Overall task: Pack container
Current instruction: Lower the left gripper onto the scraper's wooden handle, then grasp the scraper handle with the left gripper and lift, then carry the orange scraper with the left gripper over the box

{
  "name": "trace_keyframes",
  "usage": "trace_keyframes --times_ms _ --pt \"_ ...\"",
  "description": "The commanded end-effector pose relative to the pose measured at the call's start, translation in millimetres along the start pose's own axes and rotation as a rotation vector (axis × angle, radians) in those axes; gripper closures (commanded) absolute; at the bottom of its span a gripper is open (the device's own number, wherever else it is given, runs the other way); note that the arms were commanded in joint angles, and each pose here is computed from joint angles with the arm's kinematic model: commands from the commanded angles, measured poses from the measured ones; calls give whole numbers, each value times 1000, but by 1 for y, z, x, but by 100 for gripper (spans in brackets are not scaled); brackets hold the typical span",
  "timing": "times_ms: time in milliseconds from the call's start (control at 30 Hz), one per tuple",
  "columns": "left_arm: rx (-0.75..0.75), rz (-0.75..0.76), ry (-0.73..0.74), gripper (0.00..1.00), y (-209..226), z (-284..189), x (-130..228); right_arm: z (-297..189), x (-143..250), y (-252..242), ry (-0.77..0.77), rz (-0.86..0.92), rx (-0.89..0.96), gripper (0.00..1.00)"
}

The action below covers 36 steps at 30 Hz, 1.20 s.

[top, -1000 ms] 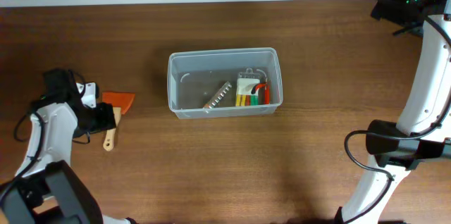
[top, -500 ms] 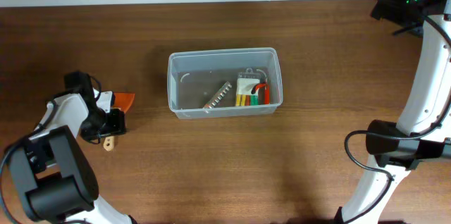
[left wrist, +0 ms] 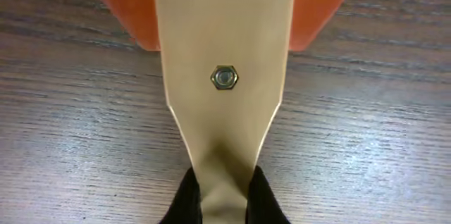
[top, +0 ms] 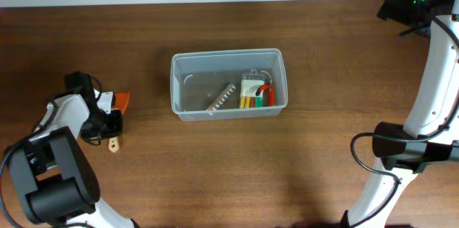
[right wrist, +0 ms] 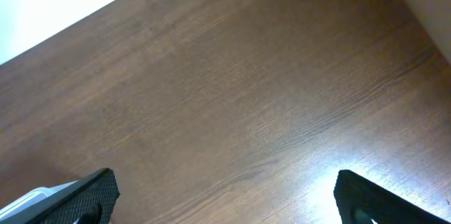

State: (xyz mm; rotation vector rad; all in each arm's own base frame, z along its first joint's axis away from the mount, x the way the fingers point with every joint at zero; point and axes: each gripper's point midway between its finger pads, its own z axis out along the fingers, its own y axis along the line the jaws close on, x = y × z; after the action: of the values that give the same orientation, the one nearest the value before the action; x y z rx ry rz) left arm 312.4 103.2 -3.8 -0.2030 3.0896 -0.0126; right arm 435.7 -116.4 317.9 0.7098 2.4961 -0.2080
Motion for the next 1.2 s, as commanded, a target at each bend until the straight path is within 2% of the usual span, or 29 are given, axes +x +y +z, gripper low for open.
trace_keyframes --times_ms 0,167,300,733,900,1167 --pt "52 1 74 98 -10 22 17 -10 -4 -4 -30 14 1 1" --pt "51 -6 67 98 -9 16 10 -10 -4 -4 -30 14 1 1" --pt "45 -5 37 98 -6 -2 -9 -10 -4 -4 -30 14 1 2" --pt "31 18 -157 98 -1 -111 -89 -10 -4 -4 -30 14 1 1" --pt "33 86 -239 98 -25 -153 -112 -10 -4 -4 -30 14 1 1" --pt "52 379 -349 98 -119 -194 -132 -10 -4 -4 -30 14 1 1"
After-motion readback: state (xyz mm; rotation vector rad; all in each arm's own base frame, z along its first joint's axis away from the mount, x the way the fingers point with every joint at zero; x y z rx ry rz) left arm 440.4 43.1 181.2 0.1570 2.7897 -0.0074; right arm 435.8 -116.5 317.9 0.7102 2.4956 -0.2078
